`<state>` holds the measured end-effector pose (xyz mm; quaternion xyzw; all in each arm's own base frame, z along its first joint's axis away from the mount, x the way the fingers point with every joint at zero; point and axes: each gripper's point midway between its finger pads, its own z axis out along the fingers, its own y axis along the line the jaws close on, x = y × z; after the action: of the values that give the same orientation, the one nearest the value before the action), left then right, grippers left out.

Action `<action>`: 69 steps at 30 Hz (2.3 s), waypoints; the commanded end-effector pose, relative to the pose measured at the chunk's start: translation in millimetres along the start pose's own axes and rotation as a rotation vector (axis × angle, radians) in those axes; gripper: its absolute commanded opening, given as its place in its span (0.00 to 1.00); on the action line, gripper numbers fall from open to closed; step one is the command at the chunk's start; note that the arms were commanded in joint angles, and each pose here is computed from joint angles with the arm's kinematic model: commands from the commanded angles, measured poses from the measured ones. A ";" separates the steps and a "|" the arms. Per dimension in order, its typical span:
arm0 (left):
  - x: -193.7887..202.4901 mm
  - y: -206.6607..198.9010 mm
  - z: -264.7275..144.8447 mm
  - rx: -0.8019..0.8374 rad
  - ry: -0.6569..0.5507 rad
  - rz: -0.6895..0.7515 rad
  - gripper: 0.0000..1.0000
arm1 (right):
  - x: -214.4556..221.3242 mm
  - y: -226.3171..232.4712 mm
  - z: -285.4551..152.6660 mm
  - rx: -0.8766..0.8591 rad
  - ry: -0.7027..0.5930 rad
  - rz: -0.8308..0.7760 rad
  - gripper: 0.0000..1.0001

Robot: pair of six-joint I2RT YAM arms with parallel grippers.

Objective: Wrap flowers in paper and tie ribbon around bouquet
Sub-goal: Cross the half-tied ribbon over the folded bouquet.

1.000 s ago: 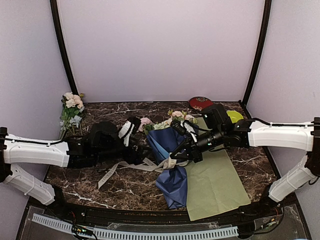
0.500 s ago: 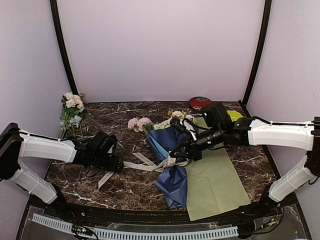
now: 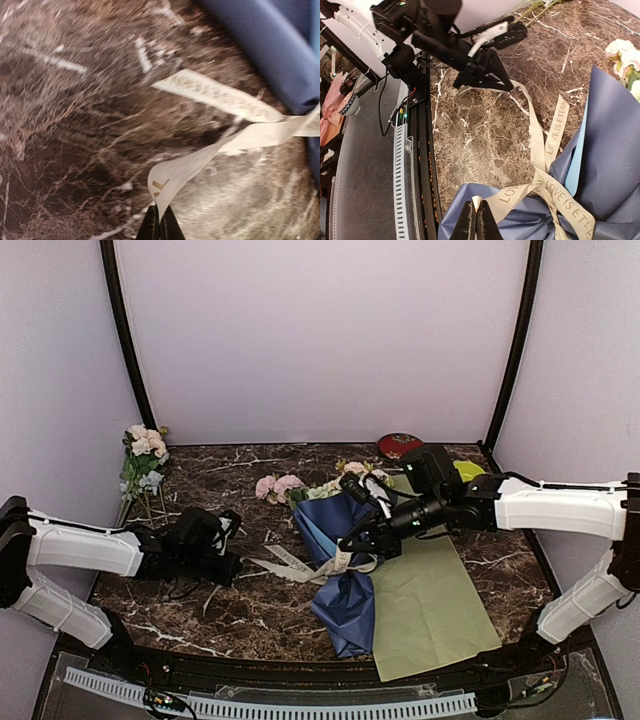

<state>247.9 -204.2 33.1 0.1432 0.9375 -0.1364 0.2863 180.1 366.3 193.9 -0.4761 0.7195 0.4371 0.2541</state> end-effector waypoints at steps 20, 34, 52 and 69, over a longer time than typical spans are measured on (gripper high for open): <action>-31.2 -375.1 -87.4 1.036 -0.239 1.006 0.00 | -45.4 -74.5 -23.3 0.240 -0.128 0.150 0.00; -5.0 -455.7 -33.7 1.020 -0.294 1.155 0.00 | -42.5 -68.3 -30.0 0.241 -0.122 0.139 0.00; -23.9 -432.1 -48.7 0.815 -0.382 1.226 0.59 | -37.4 -60.8 -30.5 0.209 -0.111 0.132 0.00; -112.5 -296.1 -133.9 0.657 -0.746 0.807 0.83 | -39.1 -53.7 -27.9 0.162 -0.116 0.144 0.00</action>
<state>130.4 -483.2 234.2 0.5978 0.5173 -0.3278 0.5173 248.7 351.0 202.5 -0.3735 0.7821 0.4069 0.2886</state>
